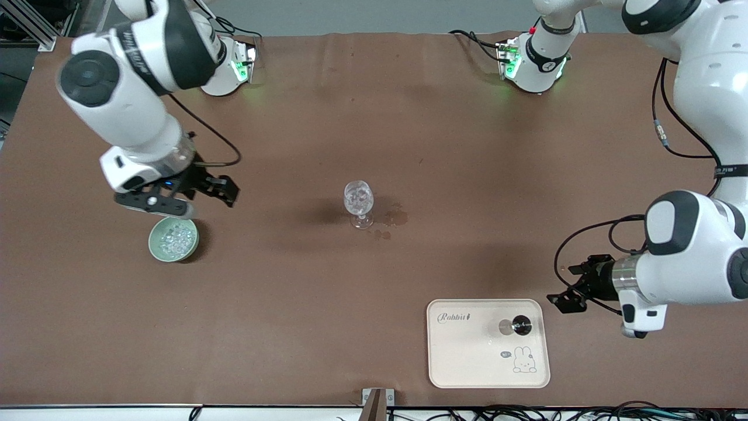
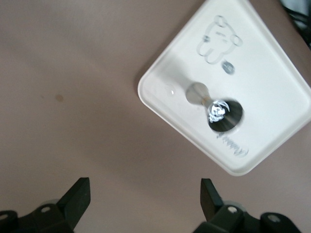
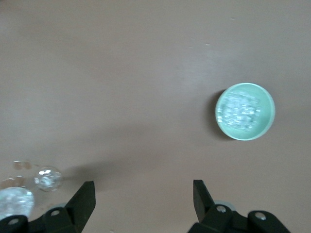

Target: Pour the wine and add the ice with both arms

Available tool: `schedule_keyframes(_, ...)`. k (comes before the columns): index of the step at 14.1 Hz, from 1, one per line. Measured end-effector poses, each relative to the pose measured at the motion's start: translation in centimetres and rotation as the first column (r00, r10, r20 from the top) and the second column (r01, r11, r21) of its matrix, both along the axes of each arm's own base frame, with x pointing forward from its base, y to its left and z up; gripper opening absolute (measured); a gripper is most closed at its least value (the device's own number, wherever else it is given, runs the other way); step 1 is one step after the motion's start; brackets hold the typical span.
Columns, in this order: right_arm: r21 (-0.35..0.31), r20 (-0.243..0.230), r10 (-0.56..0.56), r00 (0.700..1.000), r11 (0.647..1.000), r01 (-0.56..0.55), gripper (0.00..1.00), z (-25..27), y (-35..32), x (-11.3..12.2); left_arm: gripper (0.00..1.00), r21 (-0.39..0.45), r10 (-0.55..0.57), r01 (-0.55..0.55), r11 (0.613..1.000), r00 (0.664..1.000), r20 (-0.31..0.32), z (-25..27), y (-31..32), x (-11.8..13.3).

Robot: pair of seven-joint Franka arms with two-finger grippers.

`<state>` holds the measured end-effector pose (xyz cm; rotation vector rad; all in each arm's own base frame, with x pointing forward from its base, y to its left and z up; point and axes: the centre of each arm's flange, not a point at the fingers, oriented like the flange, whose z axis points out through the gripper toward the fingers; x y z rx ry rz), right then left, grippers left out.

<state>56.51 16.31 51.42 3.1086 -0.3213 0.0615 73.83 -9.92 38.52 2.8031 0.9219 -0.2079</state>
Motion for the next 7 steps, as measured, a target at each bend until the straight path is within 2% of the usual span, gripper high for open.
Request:
schedule_keyframes(2, -0.006, -0.014, 0.012, 1.0, 1.0, -0.012, 0.9, -0.1, -4.2, -0.8, 1.0, 0.063, -0.137, 0.134, 0.989, 0.99, 0.046, 3.6, -1.3, -1.0)
schedule_keyframes(4, -0.01, -0.022, 0.028, 0.999, 1.0, -0.028, 0.9, 0.1, -8.4, -1.4, 1.0, 0.111, -0.254, 0.244, 0.963, 0.963, 0.091, 7.7, -1.8, -2.0)
schedule_keyframes(7, -0.011, -0.023, 0.06, 0.998, 0.998, -0.061, 0.91, 2.0, -13.1, -2.4, 1.0, 0.194, -0.359, 0.33, 0.924, 0.923, 0.14, 13.7, -2.2, -3.9)
